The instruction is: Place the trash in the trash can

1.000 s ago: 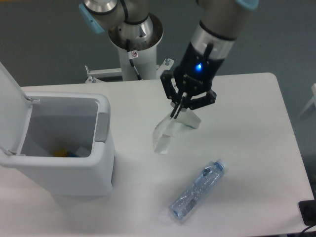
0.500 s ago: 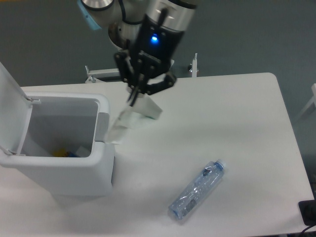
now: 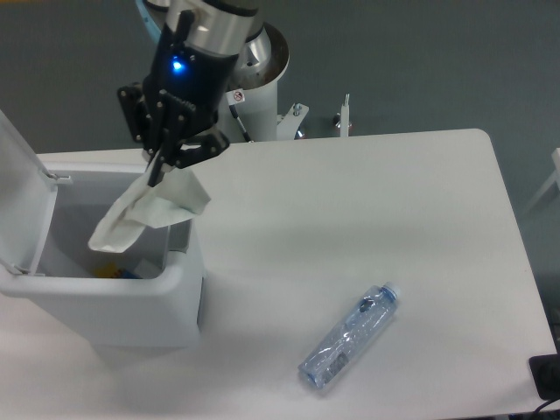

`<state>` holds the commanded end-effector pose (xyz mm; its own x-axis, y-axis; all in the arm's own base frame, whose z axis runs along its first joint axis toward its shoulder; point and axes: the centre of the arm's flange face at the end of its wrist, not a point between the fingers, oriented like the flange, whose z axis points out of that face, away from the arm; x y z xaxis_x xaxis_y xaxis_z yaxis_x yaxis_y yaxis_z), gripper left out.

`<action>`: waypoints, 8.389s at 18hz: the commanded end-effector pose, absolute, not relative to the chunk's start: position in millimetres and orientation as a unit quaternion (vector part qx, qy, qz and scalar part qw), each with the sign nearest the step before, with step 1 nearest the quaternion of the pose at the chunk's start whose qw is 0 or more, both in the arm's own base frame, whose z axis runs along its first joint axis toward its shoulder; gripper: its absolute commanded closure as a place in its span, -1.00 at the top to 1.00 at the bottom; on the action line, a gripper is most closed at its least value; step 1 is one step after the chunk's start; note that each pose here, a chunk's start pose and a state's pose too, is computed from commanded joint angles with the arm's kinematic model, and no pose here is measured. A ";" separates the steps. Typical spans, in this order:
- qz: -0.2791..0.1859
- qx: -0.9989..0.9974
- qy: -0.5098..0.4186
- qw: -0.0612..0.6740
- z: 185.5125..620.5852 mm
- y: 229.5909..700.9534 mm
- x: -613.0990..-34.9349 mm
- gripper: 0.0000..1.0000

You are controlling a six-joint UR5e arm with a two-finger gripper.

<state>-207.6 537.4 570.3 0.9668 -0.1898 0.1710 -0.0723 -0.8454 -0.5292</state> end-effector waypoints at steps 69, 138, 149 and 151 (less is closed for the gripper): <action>0.088 -0.991 0.079 -0.063 194.7 645.0 -414.3 1.00; -0.231 -0.794 0.173 0.536 528.4 544.7 -221.1 0.15; -0.218 -0.800 0.139 0.541 525.8 528.5 -258.3 1.00; -0.195 -0.805 0.105 0.551 530.9 505.7 -301.5 1.00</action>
